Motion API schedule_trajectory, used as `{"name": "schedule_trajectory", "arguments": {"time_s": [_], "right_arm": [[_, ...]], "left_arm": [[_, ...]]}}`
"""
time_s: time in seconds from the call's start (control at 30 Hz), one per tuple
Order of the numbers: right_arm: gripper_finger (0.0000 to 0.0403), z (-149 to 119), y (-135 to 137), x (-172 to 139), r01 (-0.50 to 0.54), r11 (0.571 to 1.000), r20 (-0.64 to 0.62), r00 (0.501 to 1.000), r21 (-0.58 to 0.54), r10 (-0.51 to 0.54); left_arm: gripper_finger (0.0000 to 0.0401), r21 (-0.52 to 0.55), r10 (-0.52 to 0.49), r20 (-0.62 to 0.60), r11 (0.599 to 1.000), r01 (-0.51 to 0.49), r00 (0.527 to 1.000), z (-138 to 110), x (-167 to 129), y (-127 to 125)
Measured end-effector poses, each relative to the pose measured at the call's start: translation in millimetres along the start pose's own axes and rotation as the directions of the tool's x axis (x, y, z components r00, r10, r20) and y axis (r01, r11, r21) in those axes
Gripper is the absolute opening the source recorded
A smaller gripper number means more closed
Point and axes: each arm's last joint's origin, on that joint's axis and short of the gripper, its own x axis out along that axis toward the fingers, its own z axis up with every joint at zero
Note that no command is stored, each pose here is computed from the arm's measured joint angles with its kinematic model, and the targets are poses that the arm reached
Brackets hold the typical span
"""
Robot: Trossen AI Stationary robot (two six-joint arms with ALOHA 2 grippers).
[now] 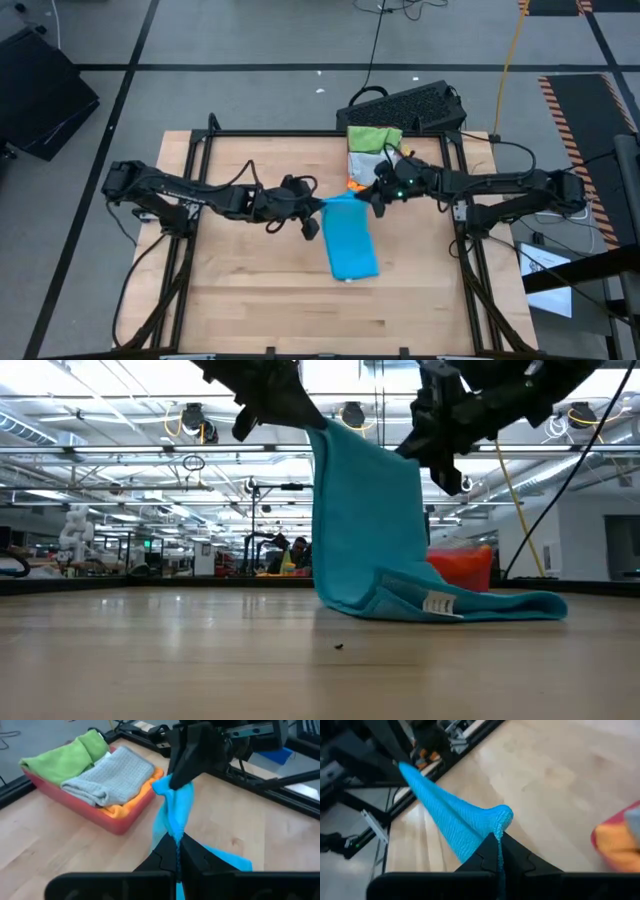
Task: Fold microfiber towels
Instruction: Fold the blue microfiber cloth
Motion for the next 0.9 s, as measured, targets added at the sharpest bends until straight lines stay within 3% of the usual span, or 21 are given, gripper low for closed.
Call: {"name": "schedule_trajectory", "arguments": {"time_s": [0.13,0.33,0.6,0.9], "right_arm": [[0.0000,-18,-7,3,-0.018,1.000,-0.043,0.999,0.005,0.018],[0.0000,-44,-15,4,-0.041,0.996,-0.060,0.997,0.078,0.046],[0.0000,-62,-8,4,-0.151,0.976,-0.176,0.968,0.155,0.178],[0.0000,-90,-9,7,-0.107,0.988,-0.236,0.963,0.110,0.131]], "left_arm": [[0.0005,0.005,-0.013,-0.015,1.000,0.013,1.000,-2,0,-1],[0.0006,0.024,-0.105,-0.114,0.994,0.108,0.988,-17,15,-7],[0.0006,-0.002,-0.201,-0.184,0.979,0.204,0.962,-39,28,-27],[0.0008,0.025,-0.184,-0.268,0.980,0.198,0.946,-72,51,-38]]}}
